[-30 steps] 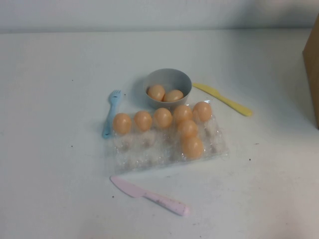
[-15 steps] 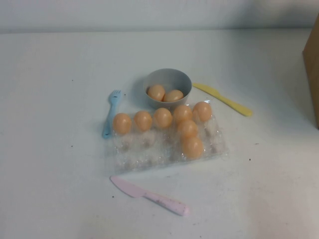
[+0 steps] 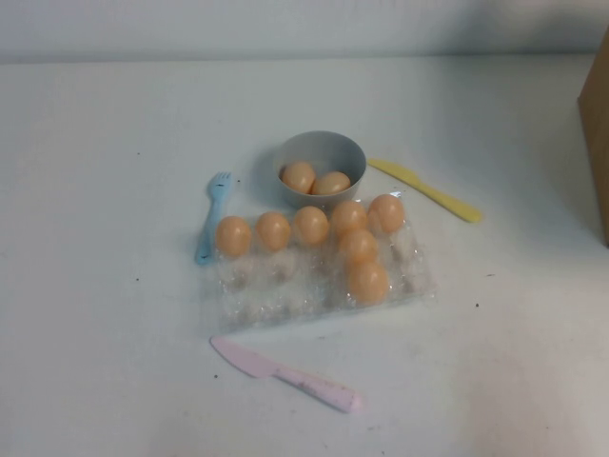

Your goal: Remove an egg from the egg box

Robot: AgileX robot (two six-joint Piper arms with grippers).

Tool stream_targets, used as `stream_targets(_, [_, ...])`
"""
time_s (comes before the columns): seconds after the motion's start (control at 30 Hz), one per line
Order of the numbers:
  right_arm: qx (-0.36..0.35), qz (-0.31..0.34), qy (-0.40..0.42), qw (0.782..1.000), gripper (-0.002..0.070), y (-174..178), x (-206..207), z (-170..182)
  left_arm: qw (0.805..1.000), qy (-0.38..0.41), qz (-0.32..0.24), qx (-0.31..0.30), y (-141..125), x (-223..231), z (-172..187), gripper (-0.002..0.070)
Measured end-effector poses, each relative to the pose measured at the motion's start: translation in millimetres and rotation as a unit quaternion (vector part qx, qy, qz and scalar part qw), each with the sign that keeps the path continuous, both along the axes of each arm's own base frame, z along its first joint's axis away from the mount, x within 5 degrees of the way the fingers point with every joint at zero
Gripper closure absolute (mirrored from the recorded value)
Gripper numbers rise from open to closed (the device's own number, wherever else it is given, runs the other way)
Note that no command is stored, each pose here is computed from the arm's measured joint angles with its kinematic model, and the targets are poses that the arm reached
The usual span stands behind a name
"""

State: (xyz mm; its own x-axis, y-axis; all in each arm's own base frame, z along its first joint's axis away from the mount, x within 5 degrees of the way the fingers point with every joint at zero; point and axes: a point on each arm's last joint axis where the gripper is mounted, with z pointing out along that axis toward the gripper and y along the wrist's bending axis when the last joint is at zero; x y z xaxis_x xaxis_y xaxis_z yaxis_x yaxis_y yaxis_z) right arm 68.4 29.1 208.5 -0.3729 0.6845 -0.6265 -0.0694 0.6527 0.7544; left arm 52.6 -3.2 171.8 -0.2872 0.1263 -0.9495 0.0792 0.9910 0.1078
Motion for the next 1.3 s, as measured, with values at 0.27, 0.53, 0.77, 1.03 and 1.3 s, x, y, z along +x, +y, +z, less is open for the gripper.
stream_targets(0.27, [-0.187, 0.123, -0.001, 0.975, 0.0694, 13, 53, 80, 1.000, 0.000, 0.000, 0.000, 0, 0, 0, 0.0678])
stream_targets(0.53, [-0.264, 0.235, 0.070, 0.933, 0.0694, 22, 114, 93, 1.000, 0.000, 0.000, 0.000, 0, 0, 0, 0.0678])
stream_targets(0.77, [-0.334, 0.335, 0.210, 0.856, 0.0694, 31, 172, 104, 1.000, 0.000, 0.000, 0.000, 0, 0, 0, 0.0678])
stream_targets(1.03, [-0.461, 0.362, 0.296, 0.754, 0.0694, 81, 216, 114, 1.000, 0.000, 0.000, 0.000, 0, 0, 0, 0.0678])
stream_targets(1.3, [-0.483, 0.387, 0.287, 0.731, 0.0651, 136, 258, 100, 1.000, 0.000, 0.000, -0.001, 0, 0, 0, 0.0678])
